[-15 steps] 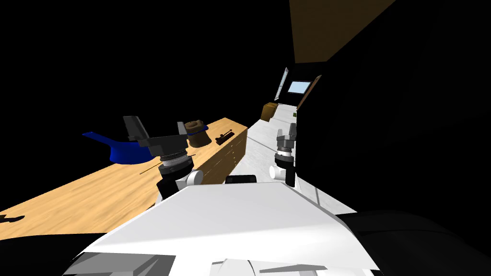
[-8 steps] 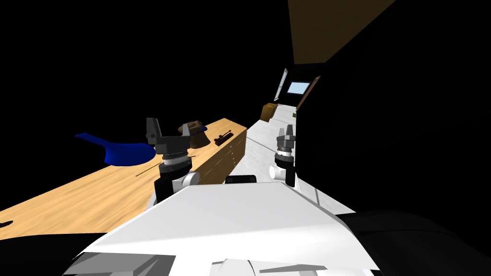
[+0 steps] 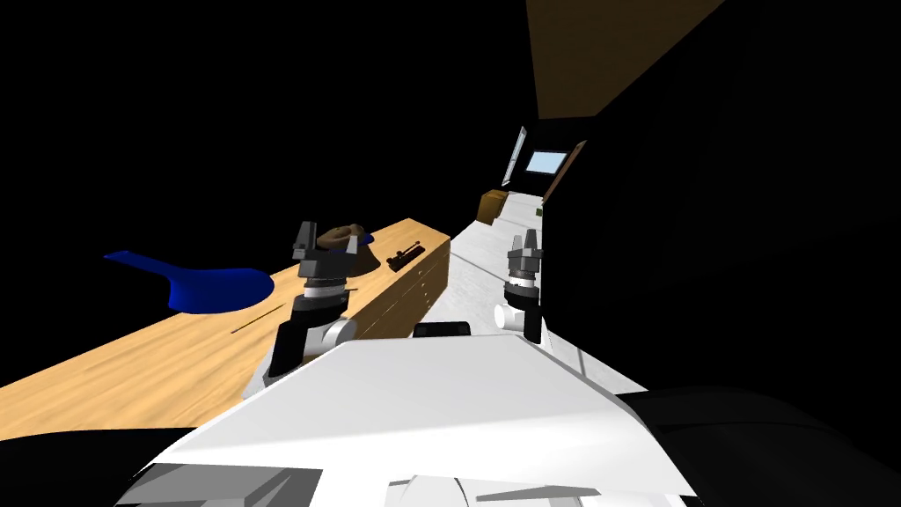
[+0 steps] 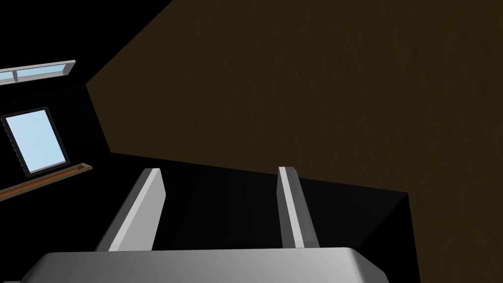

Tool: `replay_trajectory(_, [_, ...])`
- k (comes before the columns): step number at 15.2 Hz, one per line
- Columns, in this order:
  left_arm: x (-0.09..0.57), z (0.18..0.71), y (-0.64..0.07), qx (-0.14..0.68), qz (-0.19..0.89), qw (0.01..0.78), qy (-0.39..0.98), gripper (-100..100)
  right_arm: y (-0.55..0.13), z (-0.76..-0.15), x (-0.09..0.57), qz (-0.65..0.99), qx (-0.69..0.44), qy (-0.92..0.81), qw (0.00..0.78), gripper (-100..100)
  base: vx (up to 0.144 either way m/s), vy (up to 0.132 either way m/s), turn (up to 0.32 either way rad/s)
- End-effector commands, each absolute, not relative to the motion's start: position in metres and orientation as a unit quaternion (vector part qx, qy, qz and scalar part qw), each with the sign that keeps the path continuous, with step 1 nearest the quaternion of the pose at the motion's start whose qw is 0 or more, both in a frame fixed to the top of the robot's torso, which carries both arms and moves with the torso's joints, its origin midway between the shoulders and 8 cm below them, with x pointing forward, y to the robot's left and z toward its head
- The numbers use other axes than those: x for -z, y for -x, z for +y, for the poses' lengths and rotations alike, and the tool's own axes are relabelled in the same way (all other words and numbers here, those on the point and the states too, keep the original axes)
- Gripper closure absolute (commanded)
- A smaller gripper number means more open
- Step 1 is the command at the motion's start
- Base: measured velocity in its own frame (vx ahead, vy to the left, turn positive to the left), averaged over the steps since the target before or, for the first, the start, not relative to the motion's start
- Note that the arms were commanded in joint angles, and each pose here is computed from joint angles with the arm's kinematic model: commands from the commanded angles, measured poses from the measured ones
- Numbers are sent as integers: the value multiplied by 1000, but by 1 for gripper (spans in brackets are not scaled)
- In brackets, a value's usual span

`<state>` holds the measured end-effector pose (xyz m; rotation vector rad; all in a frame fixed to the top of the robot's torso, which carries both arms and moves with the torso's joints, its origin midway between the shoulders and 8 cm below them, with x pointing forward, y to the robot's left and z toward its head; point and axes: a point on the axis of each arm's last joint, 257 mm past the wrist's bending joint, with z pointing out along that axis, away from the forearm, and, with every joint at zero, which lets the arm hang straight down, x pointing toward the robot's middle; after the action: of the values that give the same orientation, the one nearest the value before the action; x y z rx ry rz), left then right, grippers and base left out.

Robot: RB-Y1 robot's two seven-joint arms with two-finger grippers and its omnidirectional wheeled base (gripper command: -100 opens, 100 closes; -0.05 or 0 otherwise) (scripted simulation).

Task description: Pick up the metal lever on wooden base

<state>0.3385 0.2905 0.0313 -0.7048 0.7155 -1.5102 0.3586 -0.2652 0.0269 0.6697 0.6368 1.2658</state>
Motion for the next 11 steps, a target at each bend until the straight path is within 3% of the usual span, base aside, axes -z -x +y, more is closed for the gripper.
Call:
replay_trajectory(1, [-15, 298, -348, 655, 332, 592, 333, -100, -359, -265, -27, 287, -570, -302, 708, 0, 72, -60, -13])
replay_trajectory(11, [35, 315, -373, 635, 396, 524, 407, -100, -359, -265, -27, 287, -570, -302, 708, 0, 58, -49, -7])
